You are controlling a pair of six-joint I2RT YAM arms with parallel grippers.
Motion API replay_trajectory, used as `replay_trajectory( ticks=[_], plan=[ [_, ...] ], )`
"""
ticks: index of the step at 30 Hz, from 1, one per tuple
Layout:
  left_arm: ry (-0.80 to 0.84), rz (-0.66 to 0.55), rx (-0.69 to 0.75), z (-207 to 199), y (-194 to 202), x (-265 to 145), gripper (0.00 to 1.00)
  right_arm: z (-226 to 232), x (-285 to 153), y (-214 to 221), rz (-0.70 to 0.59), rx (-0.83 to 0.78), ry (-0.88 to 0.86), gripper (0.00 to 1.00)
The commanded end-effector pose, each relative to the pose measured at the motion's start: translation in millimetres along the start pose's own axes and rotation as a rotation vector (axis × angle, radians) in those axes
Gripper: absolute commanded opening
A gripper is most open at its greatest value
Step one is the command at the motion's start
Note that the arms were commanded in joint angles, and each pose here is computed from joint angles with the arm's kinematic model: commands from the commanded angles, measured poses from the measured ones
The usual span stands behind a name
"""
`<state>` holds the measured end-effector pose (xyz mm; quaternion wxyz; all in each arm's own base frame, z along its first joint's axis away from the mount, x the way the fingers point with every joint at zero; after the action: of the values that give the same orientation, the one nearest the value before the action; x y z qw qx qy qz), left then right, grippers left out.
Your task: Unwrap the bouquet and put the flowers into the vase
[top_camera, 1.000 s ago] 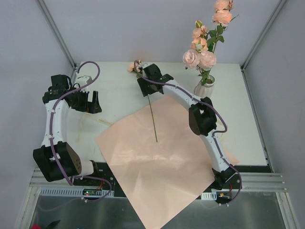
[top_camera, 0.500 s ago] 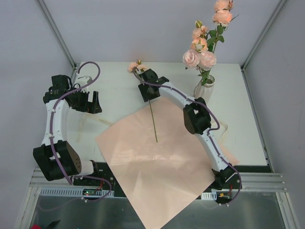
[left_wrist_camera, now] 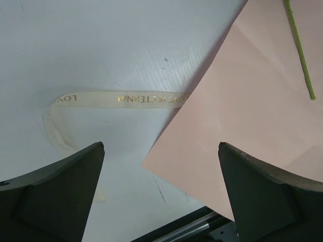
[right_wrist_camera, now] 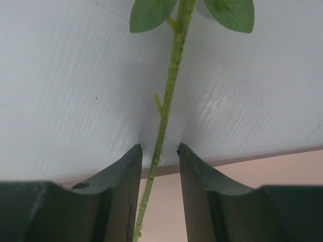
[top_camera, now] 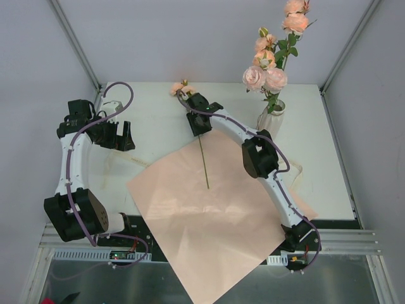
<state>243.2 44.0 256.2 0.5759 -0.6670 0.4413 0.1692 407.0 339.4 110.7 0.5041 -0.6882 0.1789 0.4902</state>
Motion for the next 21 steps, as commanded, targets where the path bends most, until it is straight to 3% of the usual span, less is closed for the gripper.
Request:
replay_trajectory(
  ticks=[1,10,15,21],
  plan=[
    [-0.009,-0.035,0.042,-6.2,0.7,-10.4,0.96,4.1,3.5,11.0,0.072,0.009,0.031,0.36],
    [-0.019,-0.028,0.049,-7.5,7.7,-11.4,0.96,7.7,-6.0,11.1,0.045,0.023,0.035,0.01],
    [-0.025,-0.025,0.055,-8.2,9.8,-12.1,0.96,9.4,-35.8,-11.8,-0.108,0.06,0.01,0.01],
    [-0.036,-0.03,0.051,-8.8,9.6,-14.3,0.96,9.3,-114.0,-53.4,-0.399,0.099,-0.06,0.01]
  ],
)
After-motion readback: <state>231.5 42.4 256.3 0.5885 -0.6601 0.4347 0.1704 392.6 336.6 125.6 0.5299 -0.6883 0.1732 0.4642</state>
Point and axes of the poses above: each gripper's point midway between its finger pads, its own x axis out along the fingers, its own z axis along the line the jaws close on, y = z × x, the point moved 10 cm from there along -x, back along the fingers, and after that the axes turned 3 degrees about -x, right-handed, at the moved point
